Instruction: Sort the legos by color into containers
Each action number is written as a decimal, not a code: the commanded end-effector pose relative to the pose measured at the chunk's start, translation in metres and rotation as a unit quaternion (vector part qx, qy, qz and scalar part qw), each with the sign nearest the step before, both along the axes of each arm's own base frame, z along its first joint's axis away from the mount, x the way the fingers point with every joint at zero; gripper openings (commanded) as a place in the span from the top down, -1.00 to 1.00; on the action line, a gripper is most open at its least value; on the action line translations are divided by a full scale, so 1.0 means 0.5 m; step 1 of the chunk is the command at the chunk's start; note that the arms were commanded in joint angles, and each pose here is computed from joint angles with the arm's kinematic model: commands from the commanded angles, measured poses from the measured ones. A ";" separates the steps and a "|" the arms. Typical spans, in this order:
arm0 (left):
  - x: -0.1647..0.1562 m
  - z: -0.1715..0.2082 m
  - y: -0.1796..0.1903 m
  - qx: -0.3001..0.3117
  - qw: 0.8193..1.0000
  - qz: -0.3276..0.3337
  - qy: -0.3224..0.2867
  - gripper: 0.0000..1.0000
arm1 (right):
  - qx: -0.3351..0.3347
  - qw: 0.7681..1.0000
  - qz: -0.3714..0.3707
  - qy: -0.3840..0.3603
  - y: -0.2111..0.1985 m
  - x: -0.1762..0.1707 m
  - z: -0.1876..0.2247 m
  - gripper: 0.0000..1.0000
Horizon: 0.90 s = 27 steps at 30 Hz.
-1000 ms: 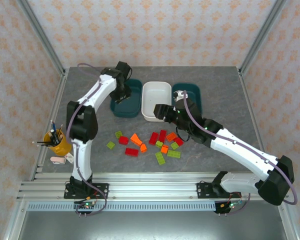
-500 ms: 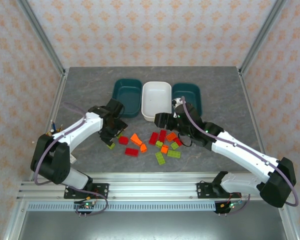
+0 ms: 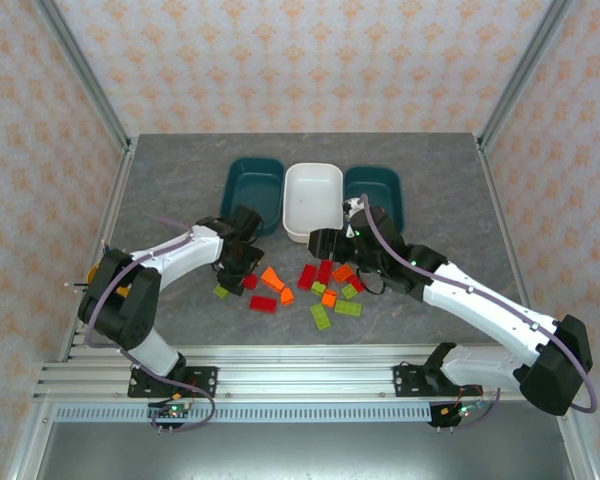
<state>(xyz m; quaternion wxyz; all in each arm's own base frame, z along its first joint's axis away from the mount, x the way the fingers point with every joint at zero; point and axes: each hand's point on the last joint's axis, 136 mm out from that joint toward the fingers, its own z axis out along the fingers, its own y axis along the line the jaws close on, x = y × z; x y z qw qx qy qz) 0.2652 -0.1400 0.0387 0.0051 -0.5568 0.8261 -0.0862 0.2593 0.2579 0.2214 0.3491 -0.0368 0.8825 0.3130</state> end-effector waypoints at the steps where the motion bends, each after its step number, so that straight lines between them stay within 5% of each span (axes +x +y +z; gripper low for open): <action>1: -0.024 -0.022 0.012 0.023 0.999 0.017 0.020 -0.46 | -0.004 1.000 0.000 -0.001 -0.011 -0.008 -0.001 -0.48; 5: -0.025 -0.039 0.006 0.027 0.999 0.012 0.023 -0.36 | -0.002 1.000 -0.001 -0.001 -0.010 -0.007 -0.002 -0.48; 11: -0.016 -0.065 0.013 0.045 0.999 0.001 0.025 0.21 | -0.001 1.000 -0.001 0.002 -0.010 -0.007 -0.004 -0.49; 14: -0.006 -0.062 0.007 0.045 0.999 -0.010 0.021 0.33 | -0.001 1.000 -0.003 0.001 -0.011 -0.008 -0.004 -0.49; 27: 0.066 0.243 0.010 0.067 0.988 -0.065 -0.125 0.37 | 0.027 0.996 -0.032 -0.073 -0.025 0.019 0.103 -0.48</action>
